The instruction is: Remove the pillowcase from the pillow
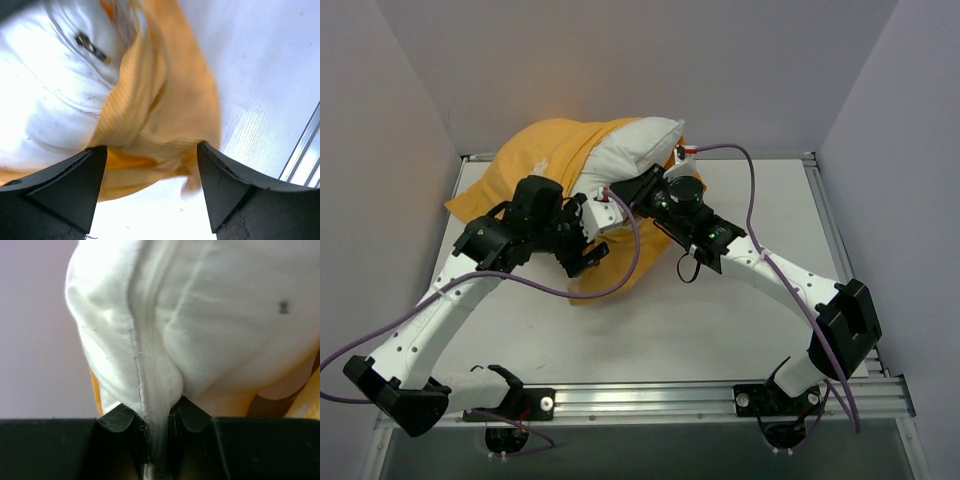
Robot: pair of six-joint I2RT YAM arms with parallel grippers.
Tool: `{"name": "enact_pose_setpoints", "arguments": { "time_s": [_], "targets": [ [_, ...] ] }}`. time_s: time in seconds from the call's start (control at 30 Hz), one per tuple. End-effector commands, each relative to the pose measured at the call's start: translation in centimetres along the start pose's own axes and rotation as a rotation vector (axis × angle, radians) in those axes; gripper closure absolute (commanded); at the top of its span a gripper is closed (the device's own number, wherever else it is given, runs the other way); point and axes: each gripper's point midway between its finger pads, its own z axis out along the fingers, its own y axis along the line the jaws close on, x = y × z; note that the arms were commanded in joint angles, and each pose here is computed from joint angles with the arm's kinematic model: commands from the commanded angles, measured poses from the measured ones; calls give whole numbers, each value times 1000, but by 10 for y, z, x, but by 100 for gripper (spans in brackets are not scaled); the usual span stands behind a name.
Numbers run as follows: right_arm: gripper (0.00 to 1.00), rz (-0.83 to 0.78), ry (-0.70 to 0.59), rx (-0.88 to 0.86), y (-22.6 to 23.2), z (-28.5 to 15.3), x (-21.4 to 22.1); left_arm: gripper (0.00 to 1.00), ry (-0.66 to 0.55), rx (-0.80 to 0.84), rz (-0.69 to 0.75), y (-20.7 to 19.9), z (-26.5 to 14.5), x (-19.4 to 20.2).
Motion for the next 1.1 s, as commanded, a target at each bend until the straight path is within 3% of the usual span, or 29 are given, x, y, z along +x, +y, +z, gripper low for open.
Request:
{"name": "enact_pose_setpoints", "arguments": {
  "time_s": [0.0, 0.27, 0.3, 0.33, 0.5, 0.53, 0.6, 0.73, 0.87, 1.07],
  "targets": [
    [100, 67, -188, -203, 71, -6, -58, 19, -108, 54, 81, -10, -39, -40],
    [100, 88, -207, -233, 83, -9, -67, 22, 15, -61, 196, 7, -19, -23],
    [100, 87, -206, -237, 85, -10, -68, 36, 27, -78, 194, 10, -18, -21],
    [100, 89, -207, -236, 85, -10, -68, 44, 37, -104, 191, 15, -17, -19],
    [100, 100, -240, -267, 99, -15, -89, 72, 79, -165, 188, 24, -19, -7],
    [100, 103, -242, -277, 103, -16, -92, 85, 88, -160, 188, 22, -17, -3],
    [100, 121, -257, -302, 112, -18, -102, 98, 146, -123, 197, 12, -5, 23],
    [100, 116, -239, -338, 123, -24, -106, 98, 172, -121, 189, 11, 3, 43],
    [100, 99, -160, -332, 115, -39, -88, 98, 132, -179, 67, 40, 0, 53],
    [100, 36, -11, -159, 43, -76, -34, 98, 90, -213, -27, 69, 5, 61]
  ]
}}
